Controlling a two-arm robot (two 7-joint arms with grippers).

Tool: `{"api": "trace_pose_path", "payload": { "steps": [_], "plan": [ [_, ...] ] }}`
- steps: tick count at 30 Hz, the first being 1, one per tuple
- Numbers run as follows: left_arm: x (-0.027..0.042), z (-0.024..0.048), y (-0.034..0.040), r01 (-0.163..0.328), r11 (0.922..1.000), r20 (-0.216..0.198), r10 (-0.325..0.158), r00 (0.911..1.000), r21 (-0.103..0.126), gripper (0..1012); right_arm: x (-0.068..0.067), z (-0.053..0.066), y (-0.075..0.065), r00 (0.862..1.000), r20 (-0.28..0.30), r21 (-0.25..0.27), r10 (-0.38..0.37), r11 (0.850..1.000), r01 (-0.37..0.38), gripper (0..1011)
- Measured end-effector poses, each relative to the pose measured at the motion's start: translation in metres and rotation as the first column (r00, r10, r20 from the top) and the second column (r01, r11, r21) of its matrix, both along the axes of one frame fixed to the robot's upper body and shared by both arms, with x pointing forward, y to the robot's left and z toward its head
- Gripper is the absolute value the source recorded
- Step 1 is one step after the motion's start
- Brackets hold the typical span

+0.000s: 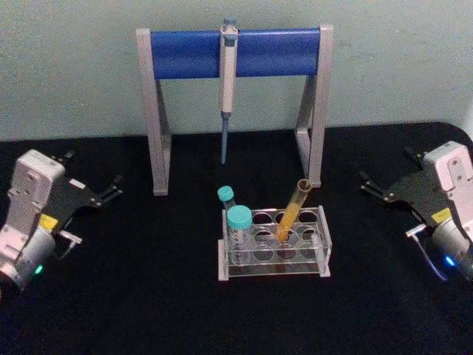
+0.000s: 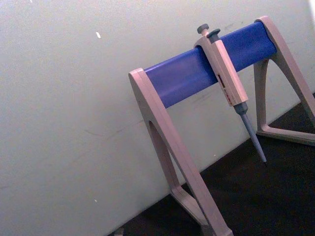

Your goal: Pick up the test tube from the test tube rack, shake it, then place it back into the test tube rack.

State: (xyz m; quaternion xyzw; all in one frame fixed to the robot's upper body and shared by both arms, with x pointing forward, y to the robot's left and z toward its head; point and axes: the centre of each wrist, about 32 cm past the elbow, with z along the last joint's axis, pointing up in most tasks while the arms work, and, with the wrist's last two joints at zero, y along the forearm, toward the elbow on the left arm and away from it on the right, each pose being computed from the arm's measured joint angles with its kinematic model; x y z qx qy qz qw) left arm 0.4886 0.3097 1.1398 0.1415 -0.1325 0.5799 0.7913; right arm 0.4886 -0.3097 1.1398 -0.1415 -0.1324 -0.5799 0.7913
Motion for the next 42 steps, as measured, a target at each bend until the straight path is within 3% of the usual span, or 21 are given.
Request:
{"api": "trace_pose_path", "payload": {
  "steps": [9, 19, 31, 42],
  "plan": [
    [0.0, 0.0, 0.0, 0.0, 1.0, 0.0, 0.0, 1.0, 0.0, 1001, -0.017, 0.009, 0.002, 0.995, -0.04, 0.037, 0.086, 0.996, -0.085, 1000],
    [0.0, 0.0, 0.0, 0.0, 1.0, 0.0, 0.0, 1.0, 0.0, 1001, -0.033, 0.009, -0.003, 0.984, -0.085, 0.089, 0.154, 0.985, -0.146, 1000],
    [0.0, 0.0, 0.0, 0.0, 1.0, 0.0, 0.0, 1.0, 0.0, 1001, -0.054, 0.004, -0.001, 0.961, -0.085, 0.161, 0.264, 0.955, -0.248, 1000],
    [0.0, 0.0, 0.0, 0.0, 1.0, 0.0, 0.0, 1.0, 0.0, 1001, -0.059, 0.005, 0.011, 0.931, -0.085, 0.196, 0.355, 0.922, -0.334, 1000]
  ]
}}
